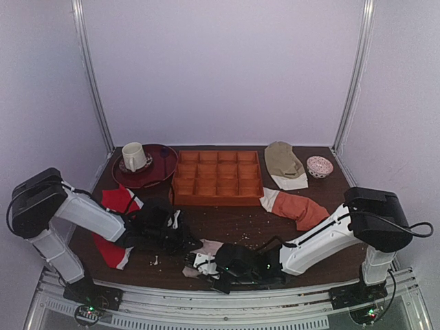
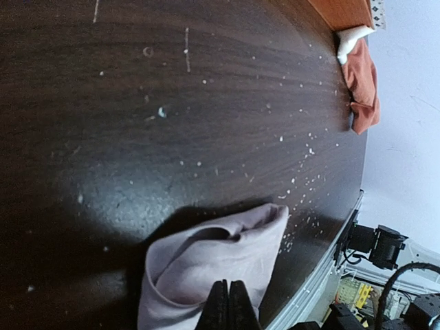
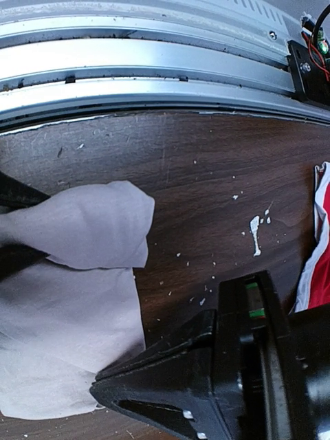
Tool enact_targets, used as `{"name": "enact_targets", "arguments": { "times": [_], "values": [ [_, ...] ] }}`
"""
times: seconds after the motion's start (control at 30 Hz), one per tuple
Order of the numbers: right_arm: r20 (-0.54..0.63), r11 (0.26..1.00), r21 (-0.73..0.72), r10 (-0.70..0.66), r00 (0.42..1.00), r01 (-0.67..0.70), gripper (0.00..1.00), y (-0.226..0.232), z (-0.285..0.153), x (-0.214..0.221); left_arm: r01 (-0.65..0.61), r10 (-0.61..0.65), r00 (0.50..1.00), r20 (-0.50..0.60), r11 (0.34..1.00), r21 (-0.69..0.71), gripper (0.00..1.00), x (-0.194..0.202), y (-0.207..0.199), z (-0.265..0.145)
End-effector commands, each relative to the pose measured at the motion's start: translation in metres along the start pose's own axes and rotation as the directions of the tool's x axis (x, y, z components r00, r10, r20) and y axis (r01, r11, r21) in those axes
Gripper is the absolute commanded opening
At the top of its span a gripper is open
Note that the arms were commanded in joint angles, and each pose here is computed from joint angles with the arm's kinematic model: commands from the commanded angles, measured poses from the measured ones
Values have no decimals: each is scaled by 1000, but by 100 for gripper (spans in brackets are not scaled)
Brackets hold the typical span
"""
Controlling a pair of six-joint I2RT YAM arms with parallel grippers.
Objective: Roll the underwear
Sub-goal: Roll the underwear at the center of the board.
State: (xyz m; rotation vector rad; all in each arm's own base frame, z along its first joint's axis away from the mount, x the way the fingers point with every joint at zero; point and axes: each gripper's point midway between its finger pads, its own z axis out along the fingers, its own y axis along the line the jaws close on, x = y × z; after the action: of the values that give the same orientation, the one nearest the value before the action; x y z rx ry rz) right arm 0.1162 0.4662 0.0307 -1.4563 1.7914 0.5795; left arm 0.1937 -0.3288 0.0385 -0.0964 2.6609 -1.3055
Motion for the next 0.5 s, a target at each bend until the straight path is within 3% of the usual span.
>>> {"name": "enact_targets", "arguments": {
  "times": [0.0, 0.27, 0.47],
  "values": [
    [-80, 999, -17, 29, 996, -31, 0, 4, -1, 28, 17, -19, 999, -44, 999, -28, 0, 1, 11, 13],
    [-54, 978, -90, 185, 981, -189, 0, 3, -5, 21, 68, -72, 997, -41, 993, -97, 0, 4, 32, 14],
    [-71, 918, -184, 343, 936, -351, 0, 4, -1, 27, 76, -80, 996, -38, 992, -104, 0, 4, 34, 13]
  ]
}}
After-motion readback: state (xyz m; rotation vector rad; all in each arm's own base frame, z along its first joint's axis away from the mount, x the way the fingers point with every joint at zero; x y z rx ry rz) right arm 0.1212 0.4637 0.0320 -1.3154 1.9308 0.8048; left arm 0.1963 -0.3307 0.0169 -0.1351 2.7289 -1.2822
